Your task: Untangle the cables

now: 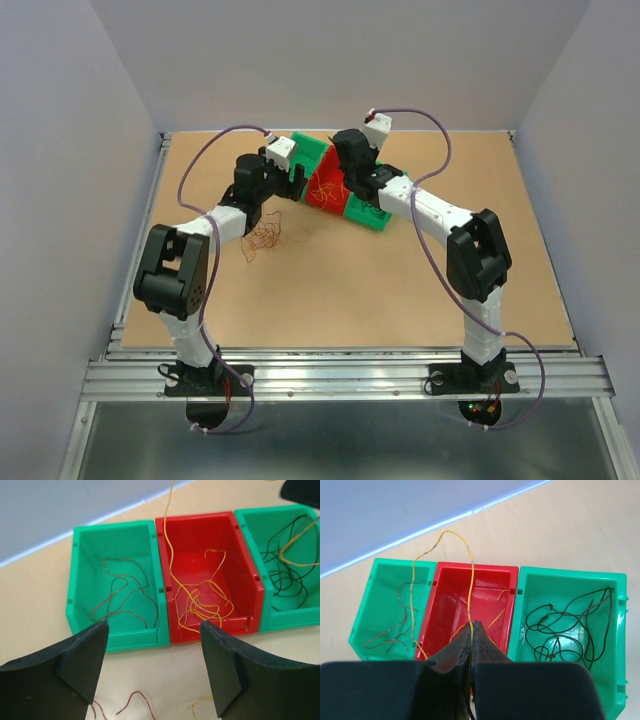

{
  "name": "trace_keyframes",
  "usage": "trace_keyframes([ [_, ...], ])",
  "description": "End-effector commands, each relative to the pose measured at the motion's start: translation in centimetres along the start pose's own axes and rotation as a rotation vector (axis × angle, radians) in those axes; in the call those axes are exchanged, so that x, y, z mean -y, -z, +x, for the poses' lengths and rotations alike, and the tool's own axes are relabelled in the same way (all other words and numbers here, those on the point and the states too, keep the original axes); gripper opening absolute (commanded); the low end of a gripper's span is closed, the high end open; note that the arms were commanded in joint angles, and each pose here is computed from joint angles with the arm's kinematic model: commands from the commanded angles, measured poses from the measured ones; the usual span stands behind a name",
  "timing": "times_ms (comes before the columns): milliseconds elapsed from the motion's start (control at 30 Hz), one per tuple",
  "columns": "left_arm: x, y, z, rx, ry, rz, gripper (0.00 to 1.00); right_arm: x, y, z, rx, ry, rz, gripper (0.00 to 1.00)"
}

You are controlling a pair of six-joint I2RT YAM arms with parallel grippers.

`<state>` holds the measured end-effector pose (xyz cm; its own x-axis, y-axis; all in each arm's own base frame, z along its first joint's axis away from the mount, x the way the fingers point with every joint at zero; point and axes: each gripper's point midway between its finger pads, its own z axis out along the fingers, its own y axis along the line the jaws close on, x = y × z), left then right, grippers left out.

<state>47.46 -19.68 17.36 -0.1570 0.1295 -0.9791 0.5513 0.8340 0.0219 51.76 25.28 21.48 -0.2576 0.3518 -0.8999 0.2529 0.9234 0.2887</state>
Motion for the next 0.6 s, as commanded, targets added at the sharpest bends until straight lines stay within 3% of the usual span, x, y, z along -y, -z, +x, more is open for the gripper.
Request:
trace_keyframes([
  [0,0.0,-1.9,0.8,-0.065,0.007,0.05,0.81,1.1,-1.0,1.0,0.016,-0.006,0.047,0.01],
  [367,1.7,-3.1,2.9,-0.154,0.06,0.161,0.78,-0.6,-3.8,6.5,-0.093,-0.015,-0.009,0.0],
  [567,1.9,-2.9,2.6,-0.139,0.055,0.168,0.78,-1.9,-5.4,8.6,-0.121,-0.064,-0.021,0.01],
])
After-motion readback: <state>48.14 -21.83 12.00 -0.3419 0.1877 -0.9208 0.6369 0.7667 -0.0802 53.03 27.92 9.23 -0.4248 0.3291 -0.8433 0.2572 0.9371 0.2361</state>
